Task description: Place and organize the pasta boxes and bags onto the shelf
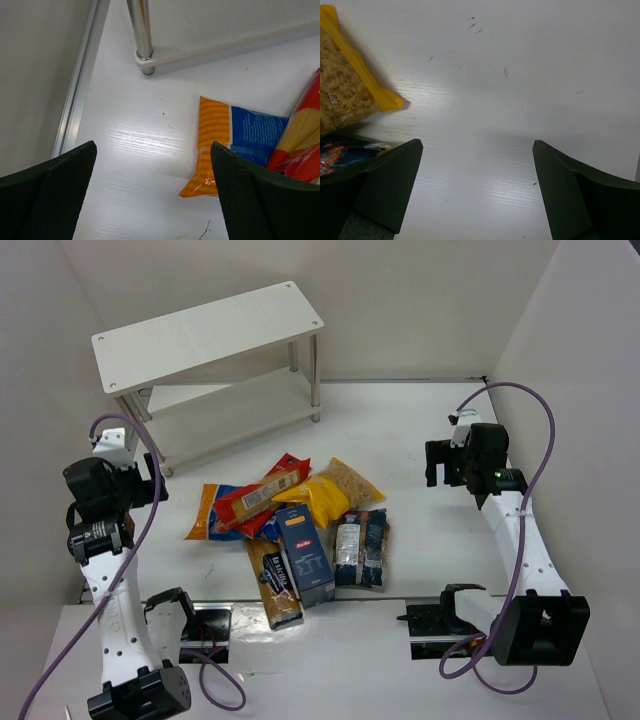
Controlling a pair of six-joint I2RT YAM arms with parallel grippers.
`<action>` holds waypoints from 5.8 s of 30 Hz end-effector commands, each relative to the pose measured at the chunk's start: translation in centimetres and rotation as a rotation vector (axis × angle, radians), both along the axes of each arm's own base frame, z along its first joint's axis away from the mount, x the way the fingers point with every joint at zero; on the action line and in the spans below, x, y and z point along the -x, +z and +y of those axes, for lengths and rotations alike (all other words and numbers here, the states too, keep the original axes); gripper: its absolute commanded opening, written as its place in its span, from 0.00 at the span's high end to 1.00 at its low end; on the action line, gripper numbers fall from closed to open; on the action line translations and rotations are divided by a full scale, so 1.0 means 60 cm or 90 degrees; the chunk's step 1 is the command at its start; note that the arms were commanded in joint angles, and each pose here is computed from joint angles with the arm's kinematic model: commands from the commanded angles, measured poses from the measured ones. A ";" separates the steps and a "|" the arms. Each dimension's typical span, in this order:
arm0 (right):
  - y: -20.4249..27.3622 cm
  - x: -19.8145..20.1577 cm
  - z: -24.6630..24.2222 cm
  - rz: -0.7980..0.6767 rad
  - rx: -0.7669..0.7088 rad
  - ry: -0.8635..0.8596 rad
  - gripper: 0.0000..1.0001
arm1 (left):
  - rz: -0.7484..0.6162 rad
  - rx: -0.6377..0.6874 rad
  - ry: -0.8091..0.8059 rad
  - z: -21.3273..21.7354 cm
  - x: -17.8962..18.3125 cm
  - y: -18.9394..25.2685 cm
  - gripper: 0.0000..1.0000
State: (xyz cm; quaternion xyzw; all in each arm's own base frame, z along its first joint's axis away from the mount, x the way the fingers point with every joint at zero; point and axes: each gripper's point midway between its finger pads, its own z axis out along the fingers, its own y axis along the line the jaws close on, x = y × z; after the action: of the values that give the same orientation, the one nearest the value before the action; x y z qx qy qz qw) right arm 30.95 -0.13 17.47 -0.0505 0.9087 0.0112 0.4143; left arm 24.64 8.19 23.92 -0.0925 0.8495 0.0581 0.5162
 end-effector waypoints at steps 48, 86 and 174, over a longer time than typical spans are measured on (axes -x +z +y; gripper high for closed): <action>0.023 0.110 0.539 0.126 -0.094 0.779 0.00 | 0.017 -0.003 -0.019 0.002 -0.010 -0.012 0.00; -0.051 0.059 0.537 0.065 0.021 0.661 0.00 | 0.038 0.007 -0.019 0.005 -0.016 -0.027 0.00; 0.049 -0.042 0.452 0.069 -0.024 0.583 1.00 | 0.029 0.002 -0.053 -0.008 -0.014 -0.021 0.00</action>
State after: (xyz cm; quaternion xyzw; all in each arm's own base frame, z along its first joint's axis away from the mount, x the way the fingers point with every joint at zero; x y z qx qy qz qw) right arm 32.43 24.77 8.83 -0.4447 0.8636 0.1268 0.2007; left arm 25.39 7.77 22.03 -0.0656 0.8712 0.0366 0.4851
